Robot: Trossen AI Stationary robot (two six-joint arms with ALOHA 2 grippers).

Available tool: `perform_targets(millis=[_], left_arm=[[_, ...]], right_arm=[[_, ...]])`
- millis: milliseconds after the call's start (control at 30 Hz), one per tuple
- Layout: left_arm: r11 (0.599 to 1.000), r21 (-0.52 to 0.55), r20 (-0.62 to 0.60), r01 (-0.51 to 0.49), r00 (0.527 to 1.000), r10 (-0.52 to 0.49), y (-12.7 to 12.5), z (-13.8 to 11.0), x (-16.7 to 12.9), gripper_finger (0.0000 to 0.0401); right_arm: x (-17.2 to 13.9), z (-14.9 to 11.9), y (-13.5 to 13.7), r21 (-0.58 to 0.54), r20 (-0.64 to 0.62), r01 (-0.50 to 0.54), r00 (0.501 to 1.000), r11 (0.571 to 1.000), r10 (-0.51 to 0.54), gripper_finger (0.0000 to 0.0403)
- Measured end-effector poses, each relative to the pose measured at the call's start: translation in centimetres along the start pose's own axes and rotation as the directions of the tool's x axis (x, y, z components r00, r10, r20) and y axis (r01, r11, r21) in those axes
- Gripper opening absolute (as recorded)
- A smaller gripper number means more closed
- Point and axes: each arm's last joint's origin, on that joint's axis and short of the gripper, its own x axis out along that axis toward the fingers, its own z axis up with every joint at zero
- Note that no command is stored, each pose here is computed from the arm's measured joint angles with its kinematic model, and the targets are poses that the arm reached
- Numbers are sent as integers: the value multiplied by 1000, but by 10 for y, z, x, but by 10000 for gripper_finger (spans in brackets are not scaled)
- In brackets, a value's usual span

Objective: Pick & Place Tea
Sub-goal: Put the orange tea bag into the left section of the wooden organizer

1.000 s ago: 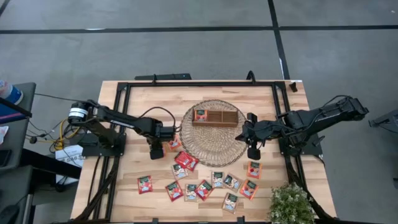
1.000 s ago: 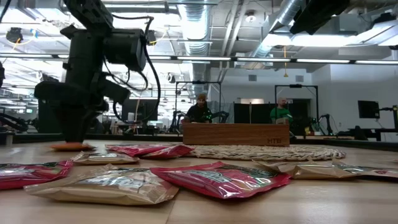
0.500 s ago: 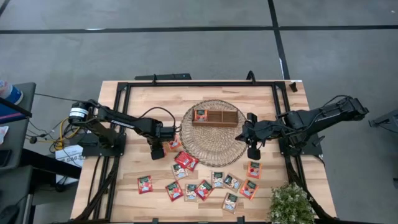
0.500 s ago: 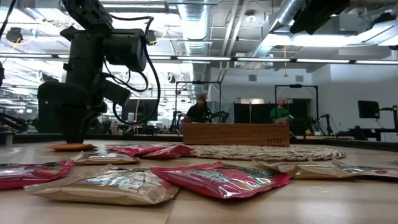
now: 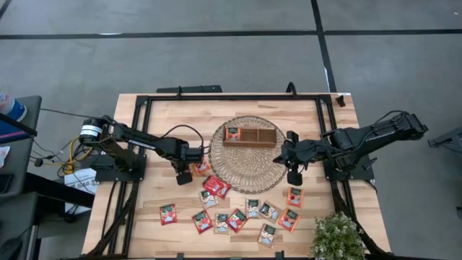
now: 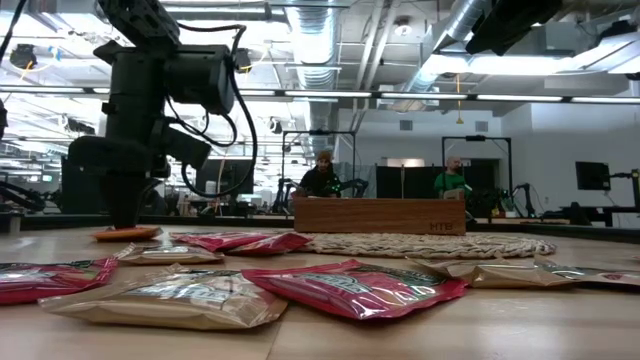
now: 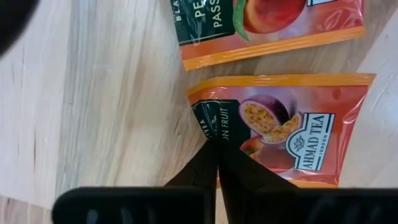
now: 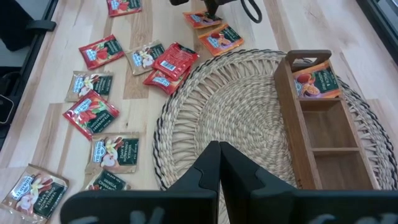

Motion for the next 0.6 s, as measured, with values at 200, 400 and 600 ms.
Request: perform_targets(millis=[200,400,600], left_arm=[[1000,-16,49,11,999,-10,1,0,-23,0],[1000,-5,107,31,994,-30,-1,3,-53,0],[999,14,198,-28,980,25,-1,12,-84,0]], right_arm=[[0,0,0,0,1,0,1000,1000,0,0],[0,0,0,0,1,1,1000,1000,-1,0],[0,0,0,0,2,0,1000,1000,0,0]])
